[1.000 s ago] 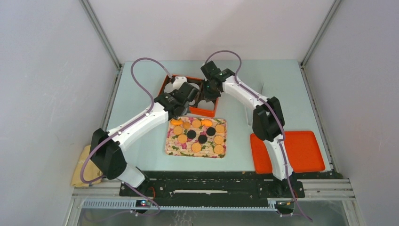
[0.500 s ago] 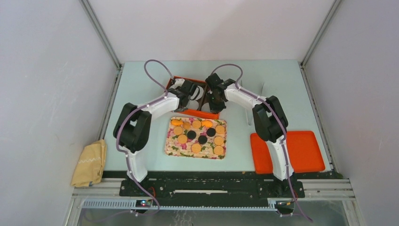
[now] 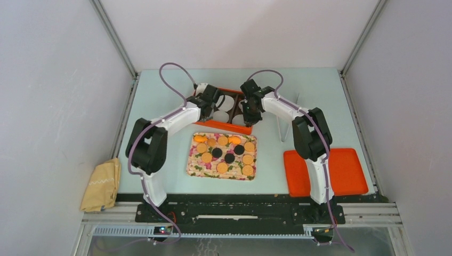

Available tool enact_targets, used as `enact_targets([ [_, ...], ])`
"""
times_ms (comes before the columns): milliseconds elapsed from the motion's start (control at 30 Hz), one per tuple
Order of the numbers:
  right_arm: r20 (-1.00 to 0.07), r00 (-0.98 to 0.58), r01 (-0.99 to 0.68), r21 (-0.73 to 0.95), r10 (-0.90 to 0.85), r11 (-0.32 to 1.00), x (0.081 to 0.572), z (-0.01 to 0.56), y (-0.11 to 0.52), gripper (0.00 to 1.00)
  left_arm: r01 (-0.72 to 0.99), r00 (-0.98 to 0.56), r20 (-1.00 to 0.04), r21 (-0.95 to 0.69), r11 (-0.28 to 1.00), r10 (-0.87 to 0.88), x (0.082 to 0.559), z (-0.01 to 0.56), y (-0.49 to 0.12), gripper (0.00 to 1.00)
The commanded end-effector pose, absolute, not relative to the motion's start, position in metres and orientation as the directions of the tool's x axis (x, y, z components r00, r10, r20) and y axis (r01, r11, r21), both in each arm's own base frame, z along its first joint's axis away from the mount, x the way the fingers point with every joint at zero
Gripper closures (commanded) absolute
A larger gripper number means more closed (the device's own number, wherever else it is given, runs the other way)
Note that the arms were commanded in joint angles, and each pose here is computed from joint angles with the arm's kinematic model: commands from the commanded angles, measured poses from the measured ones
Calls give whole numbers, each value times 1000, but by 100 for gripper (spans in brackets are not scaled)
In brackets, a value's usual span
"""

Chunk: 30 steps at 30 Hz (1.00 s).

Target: Pack the cookies

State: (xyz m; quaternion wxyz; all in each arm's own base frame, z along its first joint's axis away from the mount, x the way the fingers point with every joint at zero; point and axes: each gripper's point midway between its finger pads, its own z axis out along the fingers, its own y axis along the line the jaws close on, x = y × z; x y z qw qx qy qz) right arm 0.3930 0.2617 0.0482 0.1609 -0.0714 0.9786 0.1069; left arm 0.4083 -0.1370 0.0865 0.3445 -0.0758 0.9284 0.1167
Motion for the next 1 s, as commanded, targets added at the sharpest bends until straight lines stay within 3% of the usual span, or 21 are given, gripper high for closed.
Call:
enact_targets([
  [0, -361, -925, -204, 212, -117, 956, 397, 64, 265, 100, -263, -640, -761, 89, 961, -105, 446, 148, -135, 100],
  [367, -367, -923, -209, 221, -117, 953, 398, 67, 267, 100, -305, -762, -633, 168, 938, -134, 476, 57, -110, 100],
  [967, -367, -924, -202, 227, -109, 953, 405, 60, 262, 100, -324, -816, -545, 160, 932, -191, 387, 23, -86, 100],
])
